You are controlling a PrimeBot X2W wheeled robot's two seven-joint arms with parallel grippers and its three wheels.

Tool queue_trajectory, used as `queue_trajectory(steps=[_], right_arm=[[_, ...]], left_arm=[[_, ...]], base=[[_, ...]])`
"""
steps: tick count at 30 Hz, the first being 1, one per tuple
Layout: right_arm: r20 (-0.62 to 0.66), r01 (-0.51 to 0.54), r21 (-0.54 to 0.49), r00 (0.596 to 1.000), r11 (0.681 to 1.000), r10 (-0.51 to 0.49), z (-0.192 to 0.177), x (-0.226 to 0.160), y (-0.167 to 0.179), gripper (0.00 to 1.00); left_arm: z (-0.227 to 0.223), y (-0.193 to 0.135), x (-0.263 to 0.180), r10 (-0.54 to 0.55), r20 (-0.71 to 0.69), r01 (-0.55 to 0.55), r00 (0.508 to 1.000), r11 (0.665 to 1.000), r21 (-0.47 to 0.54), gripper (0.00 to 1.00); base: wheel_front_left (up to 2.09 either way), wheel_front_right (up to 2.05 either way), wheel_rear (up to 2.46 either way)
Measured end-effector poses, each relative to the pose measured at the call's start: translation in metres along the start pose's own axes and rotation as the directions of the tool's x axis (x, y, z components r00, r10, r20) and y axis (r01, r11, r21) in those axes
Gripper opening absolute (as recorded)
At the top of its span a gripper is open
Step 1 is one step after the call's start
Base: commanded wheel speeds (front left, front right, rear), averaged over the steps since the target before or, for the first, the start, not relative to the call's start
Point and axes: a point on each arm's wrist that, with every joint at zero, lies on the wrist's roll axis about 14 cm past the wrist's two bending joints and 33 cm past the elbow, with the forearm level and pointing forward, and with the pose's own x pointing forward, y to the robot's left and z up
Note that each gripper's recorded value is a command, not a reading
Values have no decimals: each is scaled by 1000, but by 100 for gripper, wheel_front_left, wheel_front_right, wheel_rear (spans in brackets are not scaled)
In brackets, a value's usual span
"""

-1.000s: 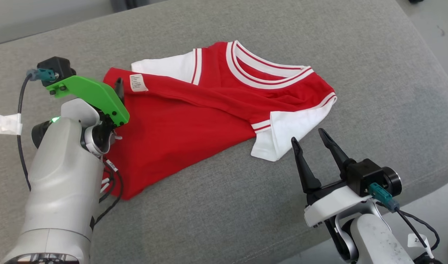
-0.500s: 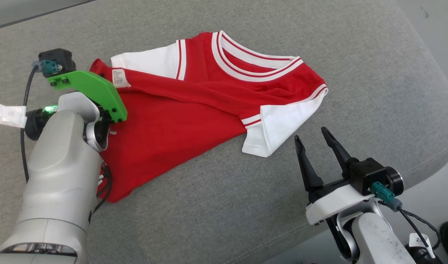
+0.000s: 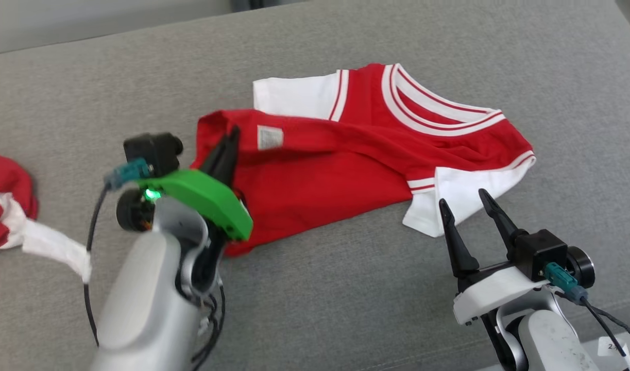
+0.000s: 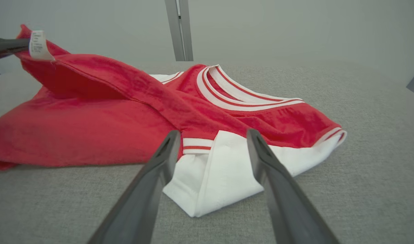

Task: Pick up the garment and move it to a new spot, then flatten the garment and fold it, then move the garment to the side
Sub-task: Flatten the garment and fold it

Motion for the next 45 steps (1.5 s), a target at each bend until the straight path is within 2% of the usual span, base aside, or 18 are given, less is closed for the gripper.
queue_trajectory(steps=[4, 9, 10, 11, 12, 18, 24, 26, 29, 31, 33, 36, 39, 41, 44, 45], right_arm=[[16, -52, 5, 999, 999, 52, 6, 7, 17, 100], [35, -119, 3, 992, 993, 119, 15, 16, 39, 100], [39, -130, 4, 991, 991, 130, 16, 17, 43, 100], [41, -144, 2, 989, 990, 144, 18, 19, 47, 100], [42, -157, 1, 987, 988, 157, 19, 20, 52, 100], [65, -192, -4, 979, 981, 192, 27, 22, 65, 100], [72, -179, -2, 981, 984, 179, 30, 17, 61, 100], [74, -172, 0, 982, 985, 172, 30, 16, 59, 100], [77, -158, 1, 985, 987, 157, 31, 14, 54, 100], [78, -146, 2, 986, 989, 146, 32, 13, 51, 100], [74, -135, 1, 988, 991, 134, 30, 12, 47, 100], [77, -97, 2, 992, 995, 97, 30, 10, 34, 100], [68, -80, 4, 995, 997, 79, 26, 8, 28, 100], [67, -69, 5, 995, 998, 69, 25, 7, 25, 100], [65, -50, 8, 997, 999, 49, 23, 5, 19, 100], [64, -43, 9, 997, 999, 42, 22, 4, 17, 100]], left_arm=[[-10, -13, -63, 13, -9, -14, 1000, 997, -78, 0], [-55, -22, -133, 65, -185, -95, 981, 983, -159, 0], [-63, -22, -141, 77, -212, -113, 974, 980, -166, 11], [-71, -22, -149, 90, -245, -135, 965, 976, -173, 71], [-78, -22, -155, 101, -271, -153, 957, 972, -178, 100], [-79, -14, -169, 157, -294, -213, 943, 963, -166, 100], [-20, 16, -155, 233, -139, -244, 963, 967, -71, 100], [-16, 24, -144, 240, -145, -247, 960, 969, -30, 100], [-22, 44, -125, 267, -194, -256, 944, 963, 80, 100], [-32, 50, -113, 271, -244, -250, 931, 962, 113, 100], [-51, 52, -104, 262, -313, -240, 913, 965, 110, 100], [-68, 38, -80, 191, -364, -188, 911, 981, 45, 100], [-80, 44, -71, 203, -404, -197, 892, 979, 57, 100], [-91, 53, -68, 236, -442, -212, 866, 972, 104, 100], [-101, 51, -61, 226, -485, -194, 845, 974, 116, 100], [-104, 49, -58, 213, -494, -181, 843, 977, 112, 96]], base=[[0, 0, 0], [0, 0, 0], [0, 0, 0], [0, 0, 0], [0, 0, 0], [0, 0, 0], [0, 0, 0], [0, 0, 0], [0, 0, 0], [0, 0, 0], [0, 0, 0], [0, 0, 0], [0, 0, 0], [0, 0, 0], [0, 0, 0], [0, 0, 0]])
